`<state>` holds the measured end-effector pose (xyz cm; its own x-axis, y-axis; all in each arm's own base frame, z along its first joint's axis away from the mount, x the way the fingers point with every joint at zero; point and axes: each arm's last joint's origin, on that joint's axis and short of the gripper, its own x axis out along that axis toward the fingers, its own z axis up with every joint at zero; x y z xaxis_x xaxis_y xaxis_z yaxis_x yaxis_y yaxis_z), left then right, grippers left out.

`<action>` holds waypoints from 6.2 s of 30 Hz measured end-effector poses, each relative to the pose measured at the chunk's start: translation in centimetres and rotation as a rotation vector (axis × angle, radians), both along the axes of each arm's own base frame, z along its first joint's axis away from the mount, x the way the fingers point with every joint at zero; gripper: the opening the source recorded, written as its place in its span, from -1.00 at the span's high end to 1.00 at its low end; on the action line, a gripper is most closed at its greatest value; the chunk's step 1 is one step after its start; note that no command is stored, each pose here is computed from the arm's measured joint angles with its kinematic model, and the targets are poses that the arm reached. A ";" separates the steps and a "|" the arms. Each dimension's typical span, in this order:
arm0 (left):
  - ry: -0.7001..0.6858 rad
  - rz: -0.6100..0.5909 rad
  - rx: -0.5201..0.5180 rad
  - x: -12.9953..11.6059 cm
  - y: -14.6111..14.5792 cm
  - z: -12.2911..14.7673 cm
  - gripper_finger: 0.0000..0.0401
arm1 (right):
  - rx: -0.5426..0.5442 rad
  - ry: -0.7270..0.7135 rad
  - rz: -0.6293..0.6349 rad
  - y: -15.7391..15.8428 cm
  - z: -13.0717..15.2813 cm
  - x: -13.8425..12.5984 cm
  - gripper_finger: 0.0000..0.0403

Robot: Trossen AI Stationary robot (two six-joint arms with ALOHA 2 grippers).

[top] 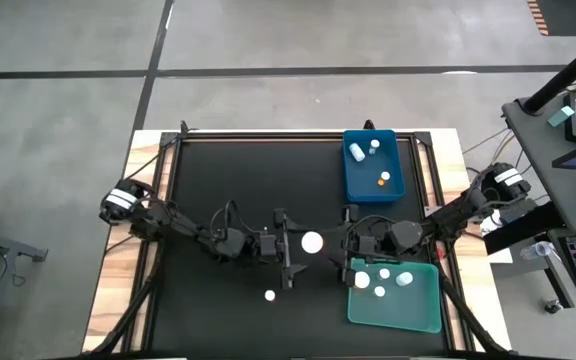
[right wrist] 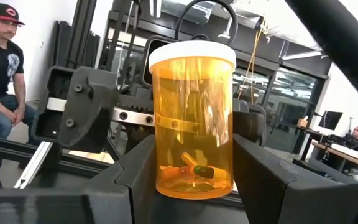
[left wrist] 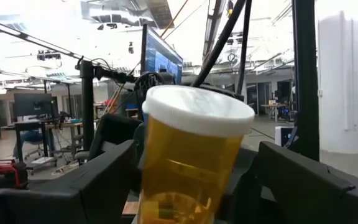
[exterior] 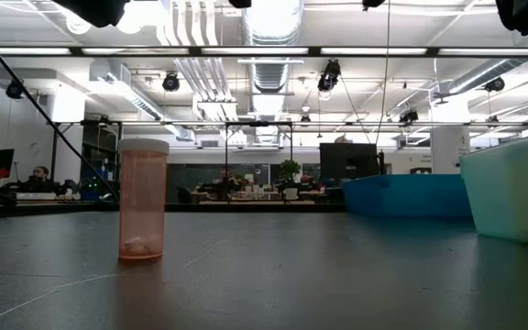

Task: Pick and place medicine bottles into bin by pill shape (circle, oval)
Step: Put the orange pill bottle into the light green bin

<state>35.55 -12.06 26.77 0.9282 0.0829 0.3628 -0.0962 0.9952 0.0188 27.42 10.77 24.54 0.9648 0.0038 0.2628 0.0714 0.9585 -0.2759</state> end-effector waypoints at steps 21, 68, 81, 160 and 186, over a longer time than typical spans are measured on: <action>0.010 0.009 -0.003 -0.2 0.0 -0.3 0.02 | -0.005 0.014 -0.004 0.0 -0.1 0.0 0.13; 0.110 0.090 0.005 -1.4 0.1 0.1 0.27 | 0.097 0.188 -0.029 -1.4 2.5 -2.9 -0.48; 0.440 0.202 0.074 -1.4 0.5 -2.6 0.27 | 0.170 0.329 -0.022 -1.6 3.1 -3.4 -0.48; 0.439 0.045 0.139 -4.3 -3.0 -0.6 -0.34 | 0.588 1.373 -0.222 7.8 4.3 -9.9 -0.02; 0.438 0.048 0.138 -4.4 -3.1 -0.5 -0.35 | 0.521 1.362 -0.301 10.0 -4.0 -18.1 -0.02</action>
<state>31.19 -15.13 26.23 0.9928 0.1075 -0.0524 -0.0950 0.9752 0.2001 9.33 20.80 20.55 0.4123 -0.0438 -0.9100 0.2547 0.9645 0.0690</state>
